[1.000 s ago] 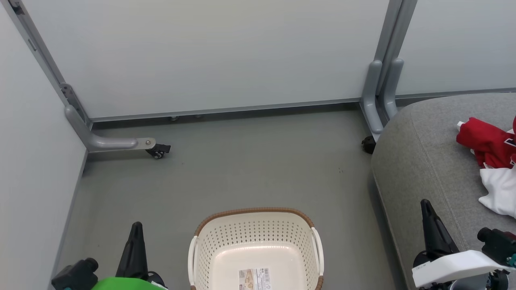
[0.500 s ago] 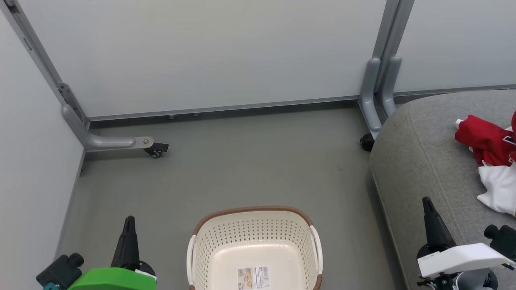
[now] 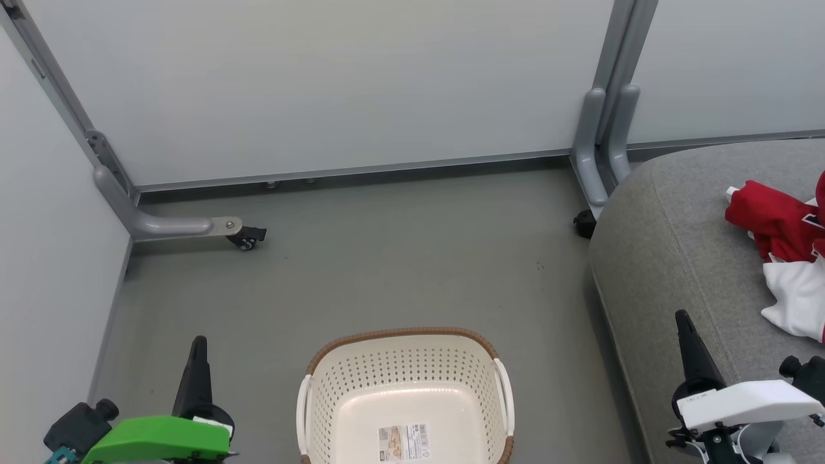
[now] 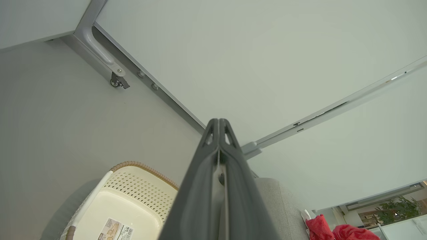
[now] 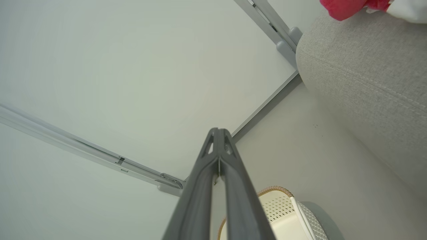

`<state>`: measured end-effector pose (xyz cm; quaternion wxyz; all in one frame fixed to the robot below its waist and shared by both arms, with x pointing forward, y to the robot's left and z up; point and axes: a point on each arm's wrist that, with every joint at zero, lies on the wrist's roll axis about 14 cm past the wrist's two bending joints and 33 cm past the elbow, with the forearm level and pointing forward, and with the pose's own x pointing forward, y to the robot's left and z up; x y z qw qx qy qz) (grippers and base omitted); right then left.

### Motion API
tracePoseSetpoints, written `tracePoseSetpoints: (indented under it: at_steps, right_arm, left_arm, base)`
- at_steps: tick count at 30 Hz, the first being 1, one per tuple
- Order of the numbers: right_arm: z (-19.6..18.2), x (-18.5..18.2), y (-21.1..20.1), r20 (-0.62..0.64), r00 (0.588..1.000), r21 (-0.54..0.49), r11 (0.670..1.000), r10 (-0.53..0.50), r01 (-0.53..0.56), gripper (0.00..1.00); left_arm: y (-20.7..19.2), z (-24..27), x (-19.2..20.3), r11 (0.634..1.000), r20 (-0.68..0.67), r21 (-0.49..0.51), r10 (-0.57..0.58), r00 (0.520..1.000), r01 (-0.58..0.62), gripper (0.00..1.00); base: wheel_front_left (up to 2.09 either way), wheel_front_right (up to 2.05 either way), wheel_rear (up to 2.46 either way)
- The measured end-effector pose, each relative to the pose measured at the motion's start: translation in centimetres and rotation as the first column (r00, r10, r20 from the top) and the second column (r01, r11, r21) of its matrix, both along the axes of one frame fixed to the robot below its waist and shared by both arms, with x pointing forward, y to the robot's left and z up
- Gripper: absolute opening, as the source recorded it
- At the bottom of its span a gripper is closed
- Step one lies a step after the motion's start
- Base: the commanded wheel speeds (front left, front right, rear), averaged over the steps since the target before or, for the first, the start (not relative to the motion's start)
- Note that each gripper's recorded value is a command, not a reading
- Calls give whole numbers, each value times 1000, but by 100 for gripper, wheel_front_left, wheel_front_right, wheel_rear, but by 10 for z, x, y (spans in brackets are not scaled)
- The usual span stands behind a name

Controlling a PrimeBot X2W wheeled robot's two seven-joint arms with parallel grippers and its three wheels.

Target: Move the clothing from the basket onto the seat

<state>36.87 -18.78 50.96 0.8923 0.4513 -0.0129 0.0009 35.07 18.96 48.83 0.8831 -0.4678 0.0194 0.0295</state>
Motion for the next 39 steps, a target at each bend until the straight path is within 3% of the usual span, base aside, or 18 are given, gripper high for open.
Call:
tracePoseSetpoints:
  at_steps: [16,39]
  right_arm:
    - [-3,5,-3,-19,1000,175,985,3,0,0]
    - [-5,12,-6,-30,999,381,924,15,-2,0]
  left_arm:
    - [3,1,9,987,0,-163,3,1000,-3,0]
    - [7,7,22,933,19,-359,4,1000,3,0]
  base:
    - [0,0,0]
    - [0,0,0]
